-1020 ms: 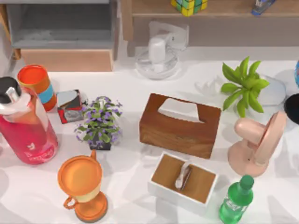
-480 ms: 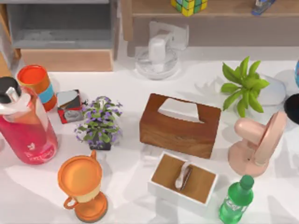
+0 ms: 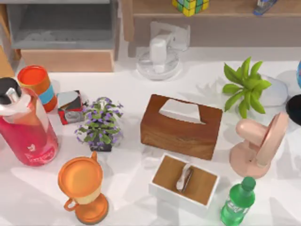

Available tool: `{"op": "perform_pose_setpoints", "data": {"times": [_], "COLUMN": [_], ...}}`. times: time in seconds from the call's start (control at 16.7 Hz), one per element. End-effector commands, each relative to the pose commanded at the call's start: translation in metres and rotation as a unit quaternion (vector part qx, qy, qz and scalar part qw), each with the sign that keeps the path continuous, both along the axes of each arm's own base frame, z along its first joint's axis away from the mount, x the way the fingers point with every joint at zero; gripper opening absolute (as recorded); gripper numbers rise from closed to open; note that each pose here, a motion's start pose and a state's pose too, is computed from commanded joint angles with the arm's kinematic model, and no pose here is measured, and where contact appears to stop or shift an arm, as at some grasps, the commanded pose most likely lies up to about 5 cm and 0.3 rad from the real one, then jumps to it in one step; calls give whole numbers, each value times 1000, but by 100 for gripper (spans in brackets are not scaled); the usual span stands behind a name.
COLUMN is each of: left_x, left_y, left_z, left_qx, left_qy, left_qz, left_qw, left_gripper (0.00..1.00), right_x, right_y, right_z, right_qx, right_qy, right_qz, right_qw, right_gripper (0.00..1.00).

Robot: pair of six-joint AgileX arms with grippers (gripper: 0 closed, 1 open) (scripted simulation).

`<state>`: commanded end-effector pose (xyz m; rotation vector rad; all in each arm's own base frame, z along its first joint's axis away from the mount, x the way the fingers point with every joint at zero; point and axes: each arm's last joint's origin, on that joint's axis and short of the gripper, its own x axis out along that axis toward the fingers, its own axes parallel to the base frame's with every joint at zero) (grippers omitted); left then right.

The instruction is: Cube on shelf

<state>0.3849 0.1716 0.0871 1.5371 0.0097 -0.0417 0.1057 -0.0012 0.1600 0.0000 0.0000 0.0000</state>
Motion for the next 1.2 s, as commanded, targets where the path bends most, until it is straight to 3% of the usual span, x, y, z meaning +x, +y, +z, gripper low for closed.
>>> {"op": "perform_pose_setpoints", "data": {"times": [0.42,0.72,1.2], "left_x": [49,55,55], "left_y": [0,1,1], "left_z": [1,2,2], "left_qx": [3,5,5], "left_qy": [-2,-4,-4], "left_qz": [2,4,4], "left_qw": [1000,1000,1000], "left_gripper": [0,0,60], "right_x": [0,0,0], "right_y": [0,0,0], "right_z": [0,0,0], "right_qx": [0,0,0], "right_qy": [0,0,0], "right_qz": [0,0,0], "right_qw": [1000,1000,1000], "right_gripper": [100,100,100]}}
